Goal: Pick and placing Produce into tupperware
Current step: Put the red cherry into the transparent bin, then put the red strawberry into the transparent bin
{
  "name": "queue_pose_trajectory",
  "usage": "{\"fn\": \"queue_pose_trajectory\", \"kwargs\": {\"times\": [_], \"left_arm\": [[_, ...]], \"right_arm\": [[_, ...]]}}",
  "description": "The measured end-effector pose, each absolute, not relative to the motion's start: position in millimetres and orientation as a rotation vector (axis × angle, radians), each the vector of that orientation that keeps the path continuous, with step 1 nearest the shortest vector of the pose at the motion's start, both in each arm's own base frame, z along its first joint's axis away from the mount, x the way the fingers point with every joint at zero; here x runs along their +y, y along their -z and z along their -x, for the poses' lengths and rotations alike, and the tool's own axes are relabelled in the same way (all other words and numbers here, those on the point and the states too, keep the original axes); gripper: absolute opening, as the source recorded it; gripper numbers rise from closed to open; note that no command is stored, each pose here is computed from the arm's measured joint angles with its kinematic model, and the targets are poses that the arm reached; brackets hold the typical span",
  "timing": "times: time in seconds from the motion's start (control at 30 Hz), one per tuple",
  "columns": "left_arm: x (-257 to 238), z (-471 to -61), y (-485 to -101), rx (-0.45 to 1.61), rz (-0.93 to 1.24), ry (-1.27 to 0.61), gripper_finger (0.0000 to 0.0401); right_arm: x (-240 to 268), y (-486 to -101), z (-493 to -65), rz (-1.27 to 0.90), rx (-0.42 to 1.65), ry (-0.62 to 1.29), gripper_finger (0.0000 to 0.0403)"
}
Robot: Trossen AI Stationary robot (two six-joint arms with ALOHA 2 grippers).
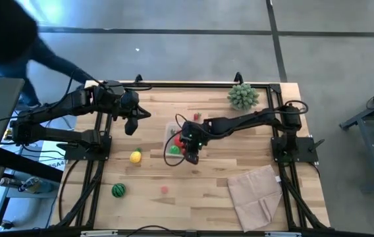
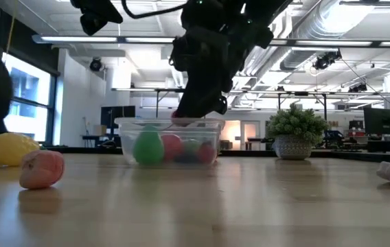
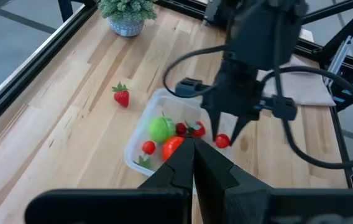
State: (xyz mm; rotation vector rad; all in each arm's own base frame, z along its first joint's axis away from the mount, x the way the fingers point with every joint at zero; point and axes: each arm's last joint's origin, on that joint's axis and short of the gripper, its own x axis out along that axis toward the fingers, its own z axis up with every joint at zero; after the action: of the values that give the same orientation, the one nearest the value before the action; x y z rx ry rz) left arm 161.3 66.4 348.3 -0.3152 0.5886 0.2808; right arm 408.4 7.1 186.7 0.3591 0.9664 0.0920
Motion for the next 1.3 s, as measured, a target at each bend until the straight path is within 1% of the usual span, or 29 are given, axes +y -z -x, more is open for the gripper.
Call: {"fn": "queue_pose_trajectory", "kwargs": {"times": [0.23,0.5,0.6,0.87,1.0,1.07,1.13,1.3], "left_arm": [[66.3,-161.2,-348.3,0.588,0.315,-0.28,0.0001],[66.3,-161.2,-348.3,0.588,0.315,-0.281,0.0001],[66.3,-161.2,-348.3,0.589,0.315,-0.281,0.0001],[66.4,-161.3,-348.3,0.589,0.315,-0.281,0.0001],[66.4,-161.2,-348.3,0.588,0.315,-0.281,0.0001],[66.3,-161.3,-348.3,0.589,0.315,-0.281,0.0001],[66.3,-161.2,-348.3,0.589,0.315,-0.28,0.0001],[66.3,-161.2,-348.3,0.589,0.315,-0.281,0.0001]], "right_arm": [[21.0,-186.8,-408.4,-0.334,0.965,-0.088,0.0097],[9.5,-186.2,-408.6,-0.309,0.96,-0.031,0.0102],[5.2,-186.1,-408.5,-0.311,0.96,-0.017,0.0119],[-2.1,-186.1,-408.5,-0.307,0.957,-0.006,0.0184],[-8.4,-187.3,-408.1,-0.31,0.953,0.006,0.02],[-15.3,-195.5,-405.4,-0.315,0.935,0.019,0.0201],[-24.5,-211.6,-400.3,-0.296,0.892,0.05,0.02],[-44.3,-258.6,-378.7,-0.131,0.78,0.18,0.0195]]}}
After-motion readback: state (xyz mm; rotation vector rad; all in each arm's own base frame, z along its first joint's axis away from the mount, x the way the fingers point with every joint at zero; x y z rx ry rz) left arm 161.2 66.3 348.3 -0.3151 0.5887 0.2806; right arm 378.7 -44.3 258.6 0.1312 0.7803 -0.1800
